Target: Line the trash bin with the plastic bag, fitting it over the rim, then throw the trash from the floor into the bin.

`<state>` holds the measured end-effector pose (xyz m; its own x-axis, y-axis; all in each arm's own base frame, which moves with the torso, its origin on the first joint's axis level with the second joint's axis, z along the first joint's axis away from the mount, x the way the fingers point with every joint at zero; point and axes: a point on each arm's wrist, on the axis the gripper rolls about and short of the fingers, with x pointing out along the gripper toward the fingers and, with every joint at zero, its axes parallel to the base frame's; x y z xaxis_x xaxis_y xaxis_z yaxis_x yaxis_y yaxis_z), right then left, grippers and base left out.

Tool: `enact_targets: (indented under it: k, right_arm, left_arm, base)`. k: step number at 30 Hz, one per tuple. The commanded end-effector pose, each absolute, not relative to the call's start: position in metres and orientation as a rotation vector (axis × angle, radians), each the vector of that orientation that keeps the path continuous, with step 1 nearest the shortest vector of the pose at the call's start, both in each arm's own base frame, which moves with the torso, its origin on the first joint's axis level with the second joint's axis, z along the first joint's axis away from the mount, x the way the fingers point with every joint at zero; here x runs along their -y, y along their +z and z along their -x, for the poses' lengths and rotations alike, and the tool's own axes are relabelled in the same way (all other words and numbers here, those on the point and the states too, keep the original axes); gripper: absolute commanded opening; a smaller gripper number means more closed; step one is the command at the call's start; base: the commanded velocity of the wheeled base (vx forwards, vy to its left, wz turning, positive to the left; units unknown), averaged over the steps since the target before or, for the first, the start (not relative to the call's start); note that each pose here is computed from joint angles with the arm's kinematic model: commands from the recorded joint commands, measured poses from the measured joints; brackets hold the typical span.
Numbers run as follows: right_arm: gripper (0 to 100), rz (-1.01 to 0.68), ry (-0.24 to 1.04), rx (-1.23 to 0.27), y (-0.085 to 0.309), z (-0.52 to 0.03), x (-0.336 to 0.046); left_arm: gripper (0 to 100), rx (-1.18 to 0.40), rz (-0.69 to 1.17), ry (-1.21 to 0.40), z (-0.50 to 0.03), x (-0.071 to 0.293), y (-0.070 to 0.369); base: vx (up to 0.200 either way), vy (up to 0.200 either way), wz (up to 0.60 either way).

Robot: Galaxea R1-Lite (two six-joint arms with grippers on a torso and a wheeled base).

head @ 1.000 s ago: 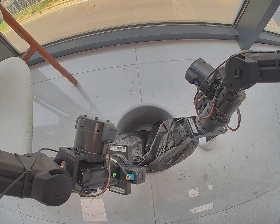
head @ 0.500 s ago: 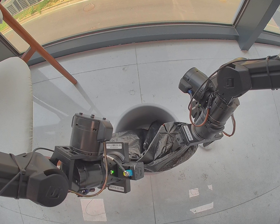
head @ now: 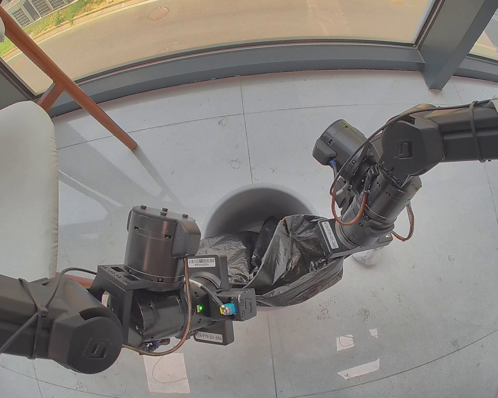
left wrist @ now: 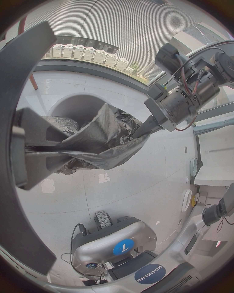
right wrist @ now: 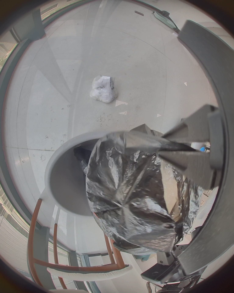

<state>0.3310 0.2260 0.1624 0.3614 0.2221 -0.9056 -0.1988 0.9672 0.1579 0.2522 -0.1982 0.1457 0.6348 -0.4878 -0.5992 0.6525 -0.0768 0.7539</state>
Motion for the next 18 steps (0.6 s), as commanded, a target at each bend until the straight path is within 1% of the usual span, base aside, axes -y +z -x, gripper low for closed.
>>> enact_targets:
  k: [1, 4, 5, 6, 10, 12, 15, 18]
  right_arm:
    - [0, -0.012, 0.304, -1.14, 0.172, -0.323, -0.234]
    - [0, -0.015, 0.318, -1.119, 0.174, -0.323, -0.238]
    - [0, -0.027, 0.355, -1.063, 0.177, -0.323, -0.248]
    - [0, -0.032, 0.377, -1.034, 0.177, -0.324, -0.254]
    - [0, -0.007, 0.459, -0.929, 0.182, -0.326, -0.267]
    - [0, 0.009, 0.49, -0.884, 0.186, -0.328, -0.268]
    - [0, 0.002, 0.518, -0.819, 0.194, -0.331, -0.266]
    - [0, -0.027, 0.556, -0.807, 0.2, -0.329, -0.258]
  left_arm:
    - [0, -0.18, -1.309, -0.929, -0.251, 0.197, 0.147]
    - [0, -0.191, -1.29, -0.902, -0.25, 0.195, 0.15]
    - [0, -0.222, -1.258, -0.843, -0.247, 0.191, 0.157]
    - [0, -0.24, -1.231, -0.817, -0.246, 0.189, 0.159]
    - [0, -0.303, -1.151, -0.798, -0.245, 0.189, 0.163]
    - [0, -0.321, -1.11, -0.788, -0.245, 0.189, 0.163]
    - [0, -0.38, -0.986, -0.766, -0.244, 0.191, 0.162]
    - [0, -0.446, -0.867, -0.76, -0.237, 0.199, 0.159]
  base:
    - [0.0, 0.0, 0.0]
    - [0.0, 0.0, 0.0]
    - [0.0, 0.0, 0.0]
    - [0.0, 0.0, 0.0]
    - [0.0, 0.0, 0.0]
    - [0.0, 0.0, 0.0]
    - [0.0, 0.0, 0.0]
    - [0.0, 0.0, 0.0]
